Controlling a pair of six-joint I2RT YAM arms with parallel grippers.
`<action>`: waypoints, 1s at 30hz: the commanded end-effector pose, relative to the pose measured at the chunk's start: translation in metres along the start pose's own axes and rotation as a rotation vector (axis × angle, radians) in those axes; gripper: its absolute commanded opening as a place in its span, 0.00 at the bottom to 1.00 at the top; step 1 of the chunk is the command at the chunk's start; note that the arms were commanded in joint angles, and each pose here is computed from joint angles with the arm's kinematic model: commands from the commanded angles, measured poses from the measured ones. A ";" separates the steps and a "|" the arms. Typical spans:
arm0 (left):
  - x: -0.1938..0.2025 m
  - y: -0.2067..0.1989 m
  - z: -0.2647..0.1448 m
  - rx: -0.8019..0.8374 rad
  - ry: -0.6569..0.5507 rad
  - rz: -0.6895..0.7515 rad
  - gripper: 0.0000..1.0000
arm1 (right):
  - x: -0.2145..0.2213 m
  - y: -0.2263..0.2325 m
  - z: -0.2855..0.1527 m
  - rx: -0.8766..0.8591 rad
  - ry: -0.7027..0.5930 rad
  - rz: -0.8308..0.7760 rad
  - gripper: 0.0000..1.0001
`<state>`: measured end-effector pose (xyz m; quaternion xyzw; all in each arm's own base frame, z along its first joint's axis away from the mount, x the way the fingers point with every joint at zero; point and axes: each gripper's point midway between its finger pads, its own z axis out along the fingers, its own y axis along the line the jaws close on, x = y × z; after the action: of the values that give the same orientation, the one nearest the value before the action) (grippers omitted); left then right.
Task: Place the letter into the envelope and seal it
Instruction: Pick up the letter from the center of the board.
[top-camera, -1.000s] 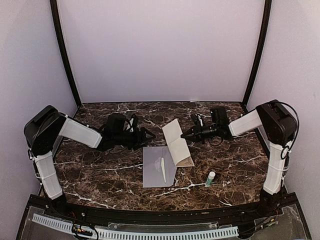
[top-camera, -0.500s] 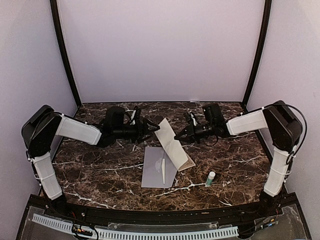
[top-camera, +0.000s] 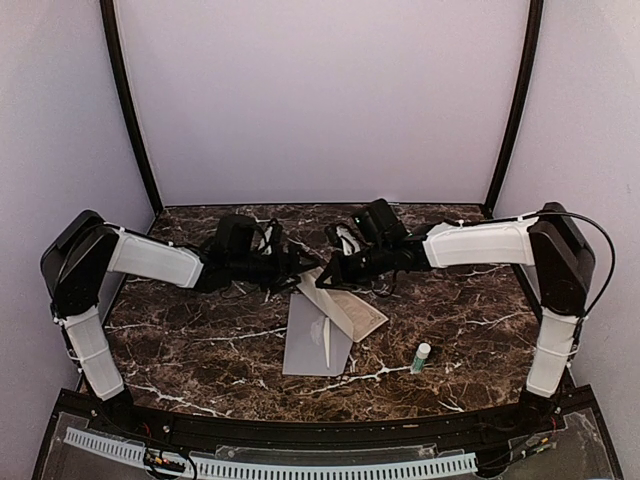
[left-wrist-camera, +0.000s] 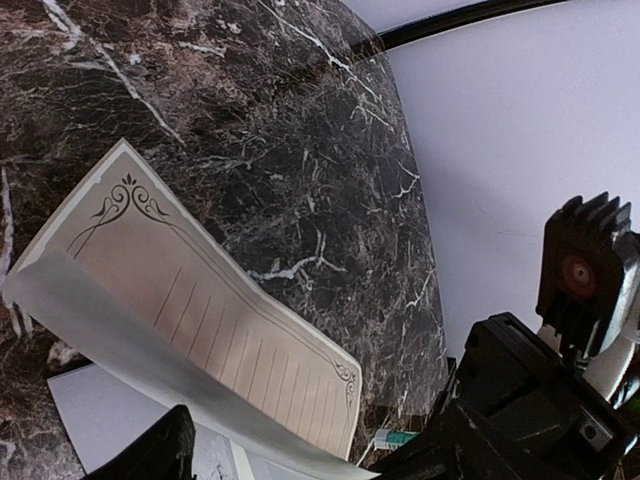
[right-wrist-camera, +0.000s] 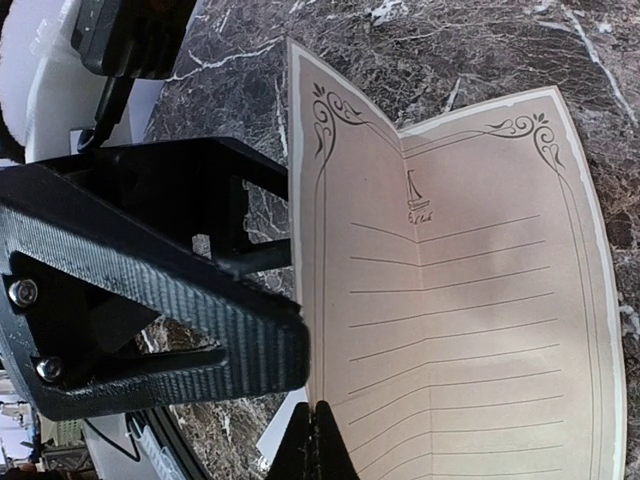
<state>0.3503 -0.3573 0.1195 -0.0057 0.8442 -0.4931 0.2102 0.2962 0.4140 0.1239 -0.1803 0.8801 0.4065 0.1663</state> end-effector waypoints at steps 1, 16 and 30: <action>0.001 0.006 -0.012 -0.070 -0.019 0.016 0.82 | 0.002 -0.001 0.012 0.108 -0.001 -0.050 0.00; 0.014 0.017 -0.022 -0.105 -0.022 -0.009 0.35 | 0.015 0.008 0.032 0.253 0.035 -0.131 0.00; 0.018 0.022 -0.022 -0.112 -0.017 -0.033 0.08 | 0.028 0.020 0.044 0.279 0.061 -0.177 0.01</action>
<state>0.3344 -0.3330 0.0938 -0.0401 0.8738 -0.4415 0.2001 0.2720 0.4442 0.0949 -0.2328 0.9178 0.2597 0.1899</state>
